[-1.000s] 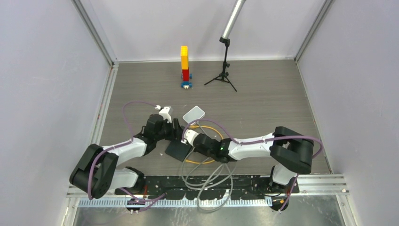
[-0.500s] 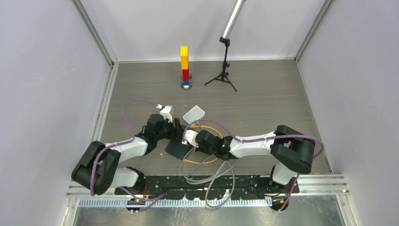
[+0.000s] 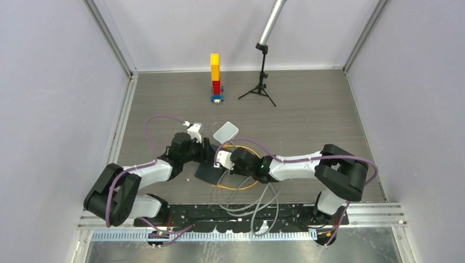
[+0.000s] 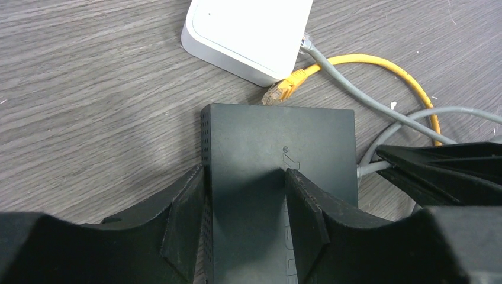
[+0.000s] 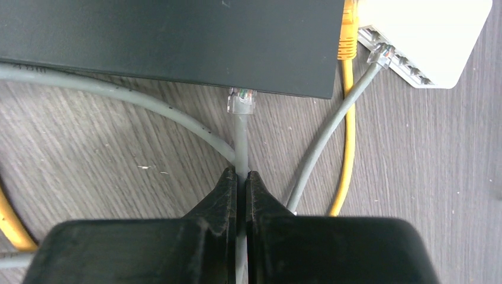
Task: Insert the plug into the switch port
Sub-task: Insert the connector into the switch port.
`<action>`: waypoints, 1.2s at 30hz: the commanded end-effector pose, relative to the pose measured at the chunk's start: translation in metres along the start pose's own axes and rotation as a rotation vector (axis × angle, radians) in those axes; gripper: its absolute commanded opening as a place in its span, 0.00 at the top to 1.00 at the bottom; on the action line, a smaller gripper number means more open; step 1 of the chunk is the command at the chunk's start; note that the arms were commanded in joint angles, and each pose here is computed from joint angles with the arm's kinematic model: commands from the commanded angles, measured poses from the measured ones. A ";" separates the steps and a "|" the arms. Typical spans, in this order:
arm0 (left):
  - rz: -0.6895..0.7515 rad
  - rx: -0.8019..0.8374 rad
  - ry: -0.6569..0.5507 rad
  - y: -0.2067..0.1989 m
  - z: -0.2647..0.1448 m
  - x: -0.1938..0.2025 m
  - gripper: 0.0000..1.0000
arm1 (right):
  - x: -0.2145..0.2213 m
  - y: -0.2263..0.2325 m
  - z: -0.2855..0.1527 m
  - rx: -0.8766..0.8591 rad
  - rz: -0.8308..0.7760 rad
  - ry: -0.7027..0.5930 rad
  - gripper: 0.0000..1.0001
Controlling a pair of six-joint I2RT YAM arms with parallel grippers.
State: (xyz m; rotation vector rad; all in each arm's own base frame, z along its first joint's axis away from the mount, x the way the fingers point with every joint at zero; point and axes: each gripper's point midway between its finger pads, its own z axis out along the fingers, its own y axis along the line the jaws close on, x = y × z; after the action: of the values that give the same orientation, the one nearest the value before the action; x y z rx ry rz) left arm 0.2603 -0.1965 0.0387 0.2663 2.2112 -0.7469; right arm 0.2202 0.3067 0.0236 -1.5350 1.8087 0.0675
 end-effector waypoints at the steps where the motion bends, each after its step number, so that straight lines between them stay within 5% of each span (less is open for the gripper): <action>1: -0.042 0.368 0.178 -0.076 -0.020 0.036 0.49 | -0.069 -0.037 -0.004 0.128 0.043 -0.259 1.00; 10: -0.059 0.304 0.138 -0.065 -0.020 0.031 0.46 | -0.052 -0.025 -0.015 0.075 0.077 -0.230 0.99; 19: -0.085 0.255 0.048 -0.059 -0.022 0.010 0.31 | -0.061 -0.008 -0.026 -0.003 0.104 -0.264 0.99; 36: -0.129 0.189 0.100 -0.043 -0.003 0.025 0.28 | -0.068 0.009 -0.028 -0.023 0.090 -0.295 1.00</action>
State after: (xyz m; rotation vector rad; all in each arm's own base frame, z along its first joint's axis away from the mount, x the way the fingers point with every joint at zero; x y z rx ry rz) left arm 0.2420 -0.2052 0.0384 0.1695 2.2555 -0.8679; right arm 0.1928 0.3040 0.0294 -1.4952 1.8236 0.1750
